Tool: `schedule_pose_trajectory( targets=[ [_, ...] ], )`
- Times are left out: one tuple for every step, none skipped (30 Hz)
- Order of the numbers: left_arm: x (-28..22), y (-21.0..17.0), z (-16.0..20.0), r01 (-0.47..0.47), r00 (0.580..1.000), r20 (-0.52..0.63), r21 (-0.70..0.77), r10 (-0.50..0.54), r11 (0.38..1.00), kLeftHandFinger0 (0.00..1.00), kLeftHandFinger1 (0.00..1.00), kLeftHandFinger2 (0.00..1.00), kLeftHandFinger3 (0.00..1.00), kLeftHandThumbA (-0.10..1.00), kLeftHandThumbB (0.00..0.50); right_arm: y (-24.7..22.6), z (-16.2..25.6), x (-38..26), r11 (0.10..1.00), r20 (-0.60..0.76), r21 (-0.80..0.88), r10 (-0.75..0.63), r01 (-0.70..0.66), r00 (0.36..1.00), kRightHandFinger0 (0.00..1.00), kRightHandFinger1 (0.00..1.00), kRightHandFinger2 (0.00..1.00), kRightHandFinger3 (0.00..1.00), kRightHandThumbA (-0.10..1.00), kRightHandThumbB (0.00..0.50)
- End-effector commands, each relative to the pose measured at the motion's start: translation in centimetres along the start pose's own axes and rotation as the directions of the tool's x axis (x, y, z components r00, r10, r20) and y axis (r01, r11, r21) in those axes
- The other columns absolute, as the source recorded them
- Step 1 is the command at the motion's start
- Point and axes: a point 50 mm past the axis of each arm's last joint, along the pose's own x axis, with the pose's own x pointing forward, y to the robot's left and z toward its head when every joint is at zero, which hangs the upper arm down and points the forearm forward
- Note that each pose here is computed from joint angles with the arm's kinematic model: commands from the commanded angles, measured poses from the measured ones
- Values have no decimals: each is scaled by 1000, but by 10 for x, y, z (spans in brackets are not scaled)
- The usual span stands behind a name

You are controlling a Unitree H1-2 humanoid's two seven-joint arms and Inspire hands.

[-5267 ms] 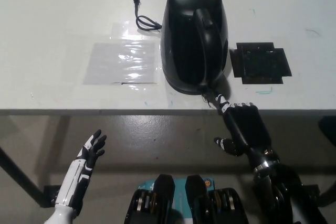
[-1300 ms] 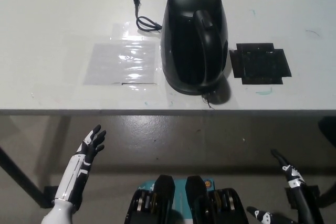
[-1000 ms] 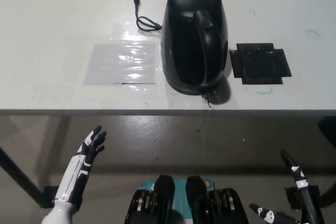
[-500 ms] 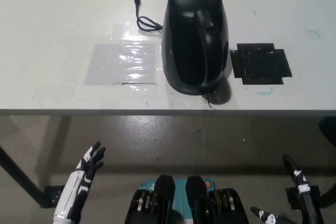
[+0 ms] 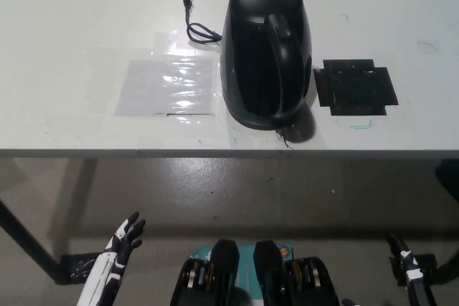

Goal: A kettle is kept at the center of the table close to the robot and the robot uses its right index finger to press downwards on the transparent start boiling button

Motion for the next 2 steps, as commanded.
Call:
schedule_pose_trajectory(
  targets=[
    [0, 5, 10, -6, 998, 62, 36, 4, 999, 1000, 1000, 1000, 1000, 1000, 191, -1, 4, 0, 1000, 52, 23, -16, 14, 999, 1000, 1000, 1000, 1000, 1000, 324],
    [0, 5, 10, -6, 998, 62, 36, 4, 999, 1000, 1000, 1000, 1000, 1000, 192, -1, 4, 0, 1000, 52, 23, -16, 14, 999, 1000, 1000, 1000, 1000, 1000, 324]
  ],
)
